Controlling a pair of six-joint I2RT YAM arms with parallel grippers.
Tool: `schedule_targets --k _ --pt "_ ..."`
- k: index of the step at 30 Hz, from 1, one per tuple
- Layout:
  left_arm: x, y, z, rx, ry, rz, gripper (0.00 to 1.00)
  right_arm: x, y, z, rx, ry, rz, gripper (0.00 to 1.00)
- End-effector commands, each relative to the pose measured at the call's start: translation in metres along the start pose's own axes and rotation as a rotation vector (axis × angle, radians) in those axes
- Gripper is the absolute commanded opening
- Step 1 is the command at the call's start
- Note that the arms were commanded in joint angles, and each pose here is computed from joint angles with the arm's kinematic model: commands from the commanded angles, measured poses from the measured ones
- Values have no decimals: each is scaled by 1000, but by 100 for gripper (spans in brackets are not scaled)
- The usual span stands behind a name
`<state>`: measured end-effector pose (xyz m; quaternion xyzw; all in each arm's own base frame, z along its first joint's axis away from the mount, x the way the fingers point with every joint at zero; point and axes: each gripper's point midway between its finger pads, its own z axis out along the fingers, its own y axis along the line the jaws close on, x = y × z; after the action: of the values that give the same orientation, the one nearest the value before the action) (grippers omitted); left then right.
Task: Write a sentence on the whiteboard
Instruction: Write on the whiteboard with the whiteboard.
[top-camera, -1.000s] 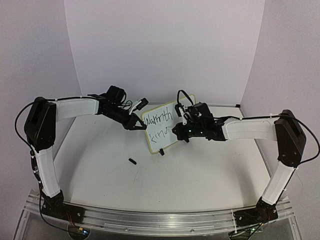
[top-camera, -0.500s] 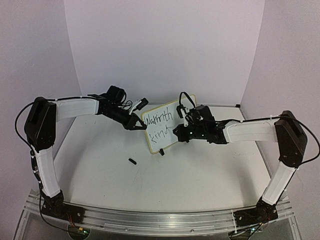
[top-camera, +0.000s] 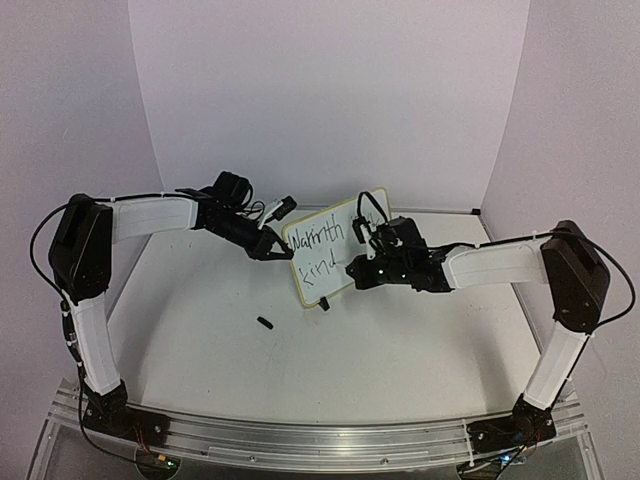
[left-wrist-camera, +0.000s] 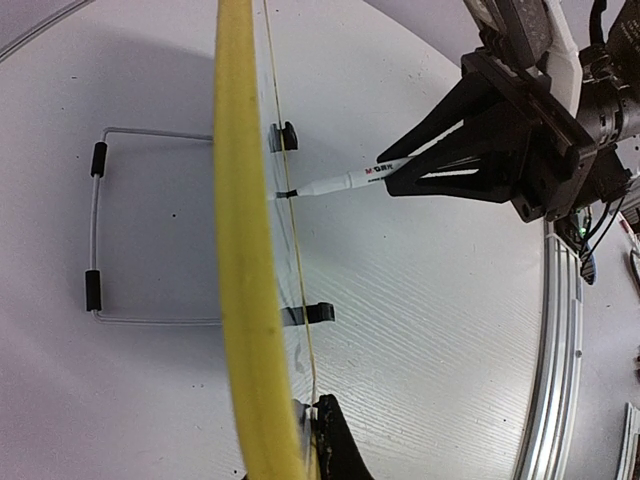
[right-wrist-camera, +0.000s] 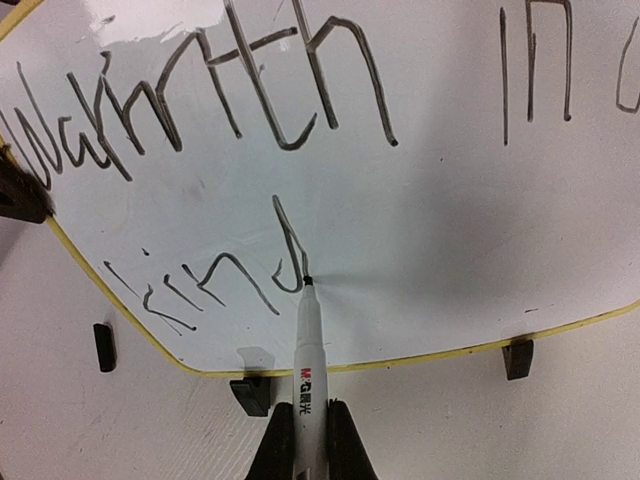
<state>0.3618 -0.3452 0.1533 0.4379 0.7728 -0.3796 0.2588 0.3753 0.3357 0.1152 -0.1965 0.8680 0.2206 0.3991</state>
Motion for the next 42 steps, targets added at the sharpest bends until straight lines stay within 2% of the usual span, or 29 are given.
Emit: schedule_targets --k 1,16,29,42 --pt "57 -11 28 42 187 -96 0 7 -7 8 24 -2 15 0" --pt "57 -11 27 39 187 -93 0 1 -21 -8 93 -32 29 0" --pt "57 -11 27 38 187 -91 0 -22 -36 -47 38 -90 60 0" --pt "59 -10 28 37 192 -95 0 -32 -32 -30 -37 -78 37 0"
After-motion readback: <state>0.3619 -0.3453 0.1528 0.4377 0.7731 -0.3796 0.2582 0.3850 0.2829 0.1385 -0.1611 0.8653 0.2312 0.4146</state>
